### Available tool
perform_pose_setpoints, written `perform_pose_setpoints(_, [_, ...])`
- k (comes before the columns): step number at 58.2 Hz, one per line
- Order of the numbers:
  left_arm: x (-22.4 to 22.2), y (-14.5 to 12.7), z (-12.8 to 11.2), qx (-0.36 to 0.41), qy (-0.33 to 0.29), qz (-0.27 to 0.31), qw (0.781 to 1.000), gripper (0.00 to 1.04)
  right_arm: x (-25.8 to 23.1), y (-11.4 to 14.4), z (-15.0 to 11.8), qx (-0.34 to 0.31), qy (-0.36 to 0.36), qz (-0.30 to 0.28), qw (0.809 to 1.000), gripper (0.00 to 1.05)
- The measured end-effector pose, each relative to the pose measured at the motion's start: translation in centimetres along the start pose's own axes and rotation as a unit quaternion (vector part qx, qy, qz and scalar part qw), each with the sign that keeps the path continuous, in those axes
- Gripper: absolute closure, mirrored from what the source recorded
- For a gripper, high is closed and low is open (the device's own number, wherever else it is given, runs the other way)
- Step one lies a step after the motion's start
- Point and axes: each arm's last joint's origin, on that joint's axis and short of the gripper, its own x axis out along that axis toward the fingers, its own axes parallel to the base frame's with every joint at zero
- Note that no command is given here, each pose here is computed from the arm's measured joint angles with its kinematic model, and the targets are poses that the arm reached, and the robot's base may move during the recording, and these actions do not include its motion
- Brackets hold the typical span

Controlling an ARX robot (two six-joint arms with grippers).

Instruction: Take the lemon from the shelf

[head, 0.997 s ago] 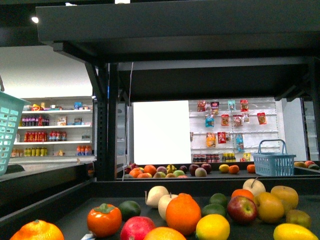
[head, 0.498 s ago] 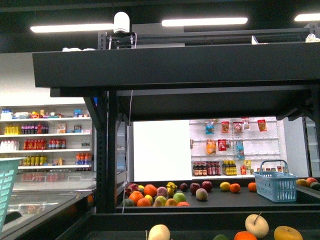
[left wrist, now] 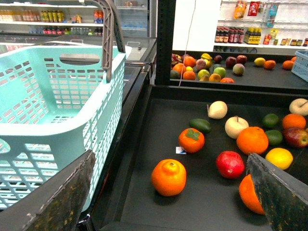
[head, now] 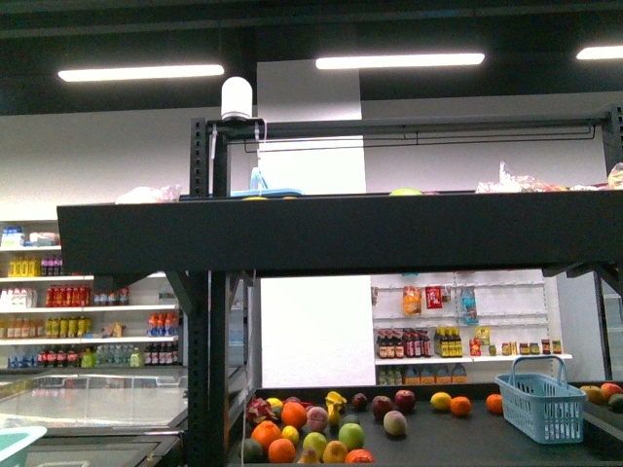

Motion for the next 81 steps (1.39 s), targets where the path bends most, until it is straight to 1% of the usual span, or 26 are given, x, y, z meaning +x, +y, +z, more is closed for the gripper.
perform_pose_setpoints(25, [0.0,0.0,0.0,0.0,0.0,0.001,1.0,0.08,0.0,0.0,0.0,0.0,0.0,0.0,1.0,0.07])
perform_pose_setpoints(26, [0.0,0.0,-0.1,-0.011,0.008,0.008,1.0,0.08,0.0,0.0,0.0,0.0,0.0,0.0,1.0,0.07])
perform_pose_setpoints(28, [0.1,0.0,-0.2,-0.038,0.049,0.033,0.998,0.08,0.0,0.0,0.0,0.0,0.0,0.0,1.0,0.07])
perform_pose_setpoints(29, [0.1,0.0,-0.3,-0.061,0.07,0.045,0.995,0.08,0.0,0.0,0.0,0.0,0.0,0.0,1.0,0.07])
perform_pose_setpoints(31, [0.3,-0.1,-0.4,-0.1,0.106,0.049,0.988,0.08,0.0,0.0,0.0,0.0,0.0,0.0,1.0,0.07])
perform_pose_setpoints(35, [0.8,-0.3,0.0,-0.162,0.13,0.042,0.977,0.08,0.0,0.0,0.0,0.0,0.0,0.0,1.0,0.07])
perform_pose_setpoints(38, [1.2,-0.4,1.2,-0.212,0.129,0.032,0.968,0.08,0.0,0.0,0.0,0.0,0.0,0.0,1.0,0.07])
perform_pose_setpoints(43, [2.6,0.2,4.6,-0.289,0.11,0.015,0.951,0.08,0.0,0.0,0.0,0.0,0.0,0.0,1.0,0.07])
perform_pose_setpoints(44, [2.8,0.3,4.9,-0.297,0.109,0.014,0.949,0.08,0.0,0.0,0.0,0.0,0.0,0.0,1.0,0.07])
perform_pose_setpoints(47, [3.9,1.2,7.0,-0.337,0.101,0.011,0.936,0.08,0.0,0.0,0.0,0.0,0.0,0.0,1.0,0.07])
perform_pose_setpoints(53, [6.3,3.4,10.0,-0.408,0.092,0.029,0.908,0.08,0.0,0.0,0.0,0.0,0.0,0.0,1.0,0.07])
perform_pose_setpoints(56, [7.5,4.6,10.9,-0.429,0.086,0.046,0.898,0.08,0.0,0.0,0.0,0.0,0.0,0.0,1.0,0.07])
perform_pose_setpoints(60, [9.7,6.6,12.0,-0.469,0.08,0.066,0.877,0.08,0.0,0.0,0.0,0.0,0.0,0.0,1.0,0.07])
perform_pose_setpoints(64, [11.9,8.3,12.5,-0.504,0.081,0.08,0.856,0.08,0.0,0.0,0.0,0.0,0.0,0.0,1.0,0.07])
perform_pose_setpoints(65, [16.5,10.6,12.1,-0.553,0.099,0.101,0.821,0.08,0.0,0.0,0.0,0.0,0.0,0.0,1.0,0.07])
perform_pose_setpoints(66, [20.6,12.5,12.0,-0.582,0.094,0.102,0.801,0.08,0.0,0.0,0.0,0.0,0.0,0.0,1.0,0.07])
perform_pose_setpoints(81, [24.3,14.1,11.5,-0.604,0.089,0.106,0.785,0.08,0.0,0.0,0.0,0.0,0.0,0.0,1.0,0.07])
